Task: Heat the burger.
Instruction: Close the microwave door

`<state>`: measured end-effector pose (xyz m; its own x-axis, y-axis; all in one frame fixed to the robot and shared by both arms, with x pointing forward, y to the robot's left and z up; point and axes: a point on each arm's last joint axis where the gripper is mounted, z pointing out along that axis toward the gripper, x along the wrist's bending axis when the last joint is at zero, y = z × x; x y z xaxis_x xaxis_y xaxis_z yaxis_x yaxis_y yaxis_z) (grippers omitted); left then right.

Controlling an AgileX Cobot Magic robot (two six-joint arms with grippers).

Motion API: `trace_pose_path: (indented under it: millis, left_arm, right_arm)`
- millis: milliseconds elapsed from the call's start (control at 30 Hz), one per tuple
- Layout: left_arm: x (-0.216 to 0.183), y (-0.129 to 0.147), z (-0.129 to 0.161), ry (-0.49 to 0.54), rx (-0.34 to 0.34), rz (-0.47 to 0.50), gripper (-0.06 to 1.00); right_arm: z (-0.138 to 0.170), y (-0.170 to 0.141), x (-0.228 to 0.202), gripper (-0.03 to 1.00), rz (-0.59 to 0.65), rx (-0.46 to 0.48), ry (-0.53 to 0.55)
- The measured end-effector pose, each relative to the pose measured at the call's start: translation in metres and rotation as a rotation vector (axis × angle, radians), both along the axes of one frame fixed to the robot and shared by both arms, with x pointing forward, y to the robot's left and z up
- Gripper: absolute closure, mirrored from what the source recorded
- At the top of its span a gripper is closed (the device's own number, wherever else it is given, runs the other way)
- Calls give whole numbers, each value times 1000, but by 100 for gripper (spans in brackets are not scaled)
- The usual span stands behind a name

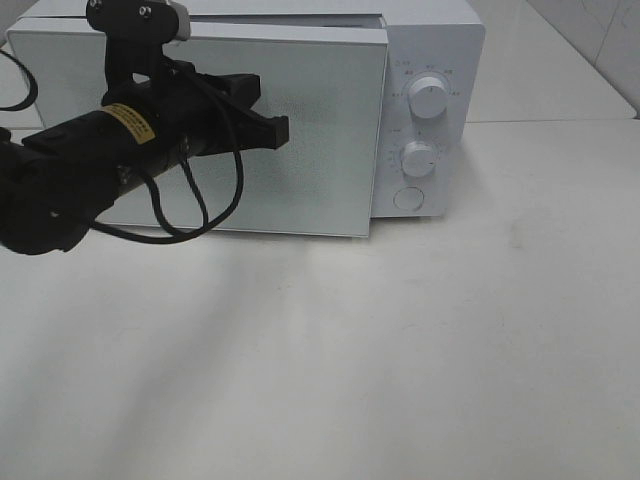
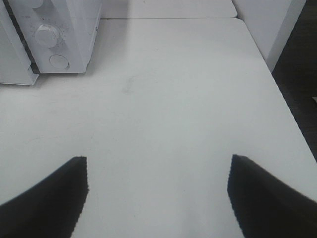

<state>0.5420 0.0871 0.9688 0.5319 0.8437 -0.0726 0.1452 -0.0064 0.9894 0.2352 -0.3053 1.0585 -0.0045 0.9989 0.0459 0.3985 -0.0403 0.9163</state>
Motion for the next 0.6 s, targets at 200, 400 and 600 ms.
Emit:
trace_pose_path:
  millis: [200,400,600]
  left_arm:
    - [14,-18,1,7,-3,42,94]
    - [17,-39,-2,14,29,27,94]
    - [26,-55,-3,33,28,30,94]
  right_arm:
    - [0,0,0,21,0,0,0]
    - [0,0,0,21,0,0,0]
    - [0,0,0,21,0,0,0]
